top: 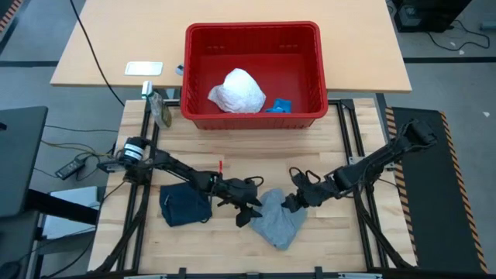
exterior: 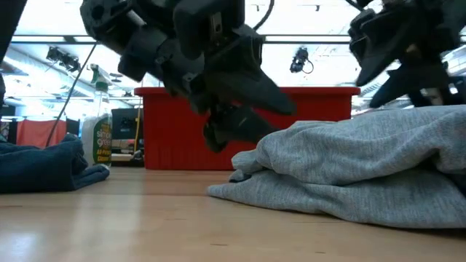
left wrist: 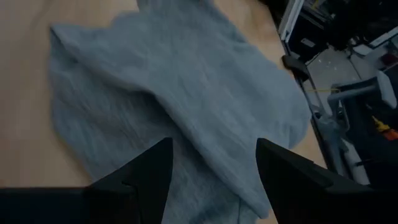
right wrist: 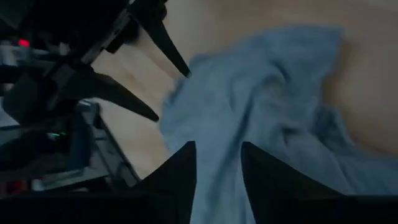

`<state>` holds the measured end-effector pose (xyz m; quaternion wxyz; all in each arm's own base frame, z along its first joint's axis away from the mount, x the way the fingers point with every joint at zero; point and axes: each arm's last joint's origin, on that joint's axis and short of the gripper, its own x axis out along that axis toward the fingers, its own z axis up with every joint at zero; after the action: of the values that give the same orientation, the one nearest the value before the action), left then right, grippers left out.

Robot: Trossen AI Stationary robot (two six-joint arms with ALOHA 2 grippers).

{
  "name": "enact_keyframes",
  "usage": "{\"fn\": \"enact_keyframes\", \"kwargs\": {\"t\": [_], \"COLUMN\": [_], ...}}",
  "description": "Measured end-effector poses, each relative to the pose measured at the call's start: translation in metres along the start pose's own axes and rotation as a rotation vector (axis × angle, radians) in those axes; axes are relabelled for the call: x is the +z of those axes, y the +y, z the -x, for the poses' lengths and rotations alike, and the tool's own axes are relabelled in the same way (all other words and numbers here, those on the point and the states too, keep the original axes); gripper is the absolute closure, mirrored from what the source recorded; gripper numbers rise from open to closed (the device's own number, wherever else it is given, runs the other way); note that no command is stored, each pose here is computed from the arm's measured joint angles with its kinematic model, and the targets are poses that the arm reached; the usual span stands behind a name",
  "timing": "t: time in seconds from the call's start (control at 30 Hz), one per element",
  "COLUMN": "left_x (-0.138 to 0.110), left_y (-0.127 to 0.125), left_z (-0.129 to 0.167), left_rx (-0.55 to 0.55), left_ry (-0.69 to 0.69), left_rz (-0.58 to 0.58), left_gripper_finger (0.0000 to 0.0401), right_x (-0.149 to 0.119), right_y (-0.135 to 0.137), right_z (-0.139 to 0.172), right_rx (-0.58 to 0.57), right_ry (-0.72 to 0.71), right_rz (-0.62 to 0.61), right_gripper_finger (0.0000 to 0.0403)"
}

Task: Fold laundry
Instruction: Fold the gray shirt

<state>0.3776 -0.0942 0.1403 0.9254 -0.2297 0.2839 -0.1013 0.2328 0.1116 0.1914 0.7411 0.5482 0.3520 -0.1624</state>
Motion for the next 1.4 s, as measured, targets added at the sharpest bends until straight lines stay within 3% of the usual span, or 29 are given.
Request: {"fn": "enact_keyframes", "kwargs": {"t": [0.17, 0.3, 0.63, 0.77, 0.9, 1.07, 1.17, 1.3, 1.4], "left_x": [-0.007, -0.005, 0.011, 0.017, 0.049, 0.103, 0.126, 0.133, 0.122], "left_y": [0.008, 0.009, -0.001, 0.005, -0.002, -0.018, -0.031, -0.054, -0.059], "left_z": [-0.007, -0.007, -0.005, 0.002, 0.038, 0.115, 0.17, 0.221, 0.224], "left_rx": [0.072, 0.086, -0.009, -0.012, -0.051, -0.101, -0.261, -0.473, -0.454], "left_ry": [-0.017, -0.039, -0.197, -0.154, -0.173, -0.363, -0.437, -0.452, -0.341], "left_rz": [0.081, 0.057, 0.036, 0.083, 0.105, 0.083, 0.075, -0.005, -0.037], "left_gripper_finger": [0.0191, 0.0232, 0.0385, 0.0396, 0.0399, 0.04, 0.04, 0.04, 0.0401], "right_x": [-0.009, -0.012, -0.008, -0.006, -0.003, 0.003, 0.008, 0.013, 0.021], "right_y": [0.011, 0.018, 0.016, 0.016, 0.019, 0.023, 0.027, 0.035, 0.042], "right_z": [0.011, 0.019, 0.02, 0.02, 0.023, 0.036, 0.048, 0.061, 0.063], "right_rx": [-0.082, -0.13, -0.166, -0.163, -0.133, -0.092, -0.049, 0.016, 0.043], "right_ry": [0.029, 0.029, -0.029, -0.089, -0.171, -0.307, -0.404, -0.489, -0.524], "right_rz": [0.02, 0.046, 0.054, 0.058, 0.059, 0.1, 0.127, 0.208, 0.289], "right_gripper_finger": [0.0286, 0.03, 0.0334, 0.034, 0.0348, 0.035, 0.035, 0.035, 0.035]}}
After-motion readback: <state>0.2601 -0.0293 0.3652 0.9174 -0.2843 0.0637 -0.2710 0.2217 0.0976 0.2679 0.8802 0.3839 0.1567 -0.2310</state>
